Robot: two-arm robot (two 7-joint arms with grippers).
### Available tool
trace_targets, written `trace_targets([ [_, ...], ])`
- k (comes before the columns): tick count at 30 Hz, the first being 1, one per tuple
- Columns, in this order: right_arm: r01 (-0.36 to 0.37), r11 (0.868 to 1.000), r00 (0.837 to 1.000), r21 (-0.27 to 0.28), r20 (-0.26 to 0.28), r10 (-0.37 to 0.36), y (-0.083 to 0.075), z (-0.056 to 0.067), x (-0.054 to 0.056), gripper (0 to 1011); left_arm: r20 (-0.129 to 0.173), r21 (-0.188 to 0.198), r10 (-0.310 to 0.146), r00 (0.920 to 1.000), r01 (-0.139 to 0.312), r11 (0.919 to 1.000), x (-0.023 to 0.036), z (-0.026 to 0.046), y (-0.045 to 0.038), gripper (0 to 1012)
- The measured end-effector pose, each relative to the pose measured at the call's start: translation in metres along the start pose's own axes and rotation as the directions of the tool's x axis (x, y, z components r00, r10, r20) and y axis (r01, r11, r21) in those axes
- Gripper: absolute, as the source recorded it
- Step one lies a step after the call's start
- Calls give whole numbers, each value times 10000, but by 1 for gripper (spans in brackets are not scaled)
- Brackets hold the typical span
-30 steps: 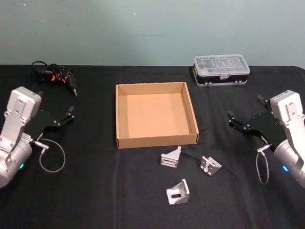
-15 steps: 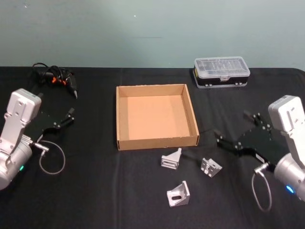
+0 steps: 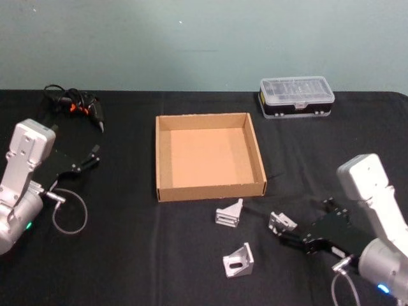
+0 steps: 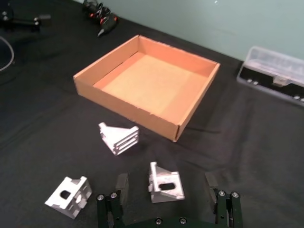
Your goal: Use one hand to pick up the angle iron from the table and place it into the box.
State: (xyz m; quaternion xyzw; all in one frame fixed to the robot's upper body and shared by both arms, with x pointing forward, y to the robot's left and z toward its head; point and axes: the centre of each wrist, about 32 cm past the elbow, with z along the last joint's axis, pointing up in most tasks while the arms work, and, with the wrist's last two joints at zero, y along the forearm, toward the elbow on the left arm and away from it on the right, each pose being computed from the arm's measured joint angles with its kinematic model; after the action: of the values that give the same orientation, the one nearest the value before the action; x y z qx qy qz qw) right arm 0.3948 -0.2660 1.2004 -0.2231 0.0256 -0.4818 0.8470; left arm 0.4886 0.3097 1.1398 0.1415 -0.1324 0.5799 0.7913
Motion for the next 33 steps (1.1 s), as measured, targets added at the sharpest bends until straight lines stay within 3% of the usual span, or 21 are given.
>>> trace_targets([
  [20,-13,9975,9998,-710,-190,-1,318,-31,-88,1000,0,-1,0,10000,0,10000,0,0,0,1011],
  [33,117,9978,9997,-649,-184,-130,451,-108,-112,1000,0,-1,0,10000,0,10000,0,0,0,1011],
])
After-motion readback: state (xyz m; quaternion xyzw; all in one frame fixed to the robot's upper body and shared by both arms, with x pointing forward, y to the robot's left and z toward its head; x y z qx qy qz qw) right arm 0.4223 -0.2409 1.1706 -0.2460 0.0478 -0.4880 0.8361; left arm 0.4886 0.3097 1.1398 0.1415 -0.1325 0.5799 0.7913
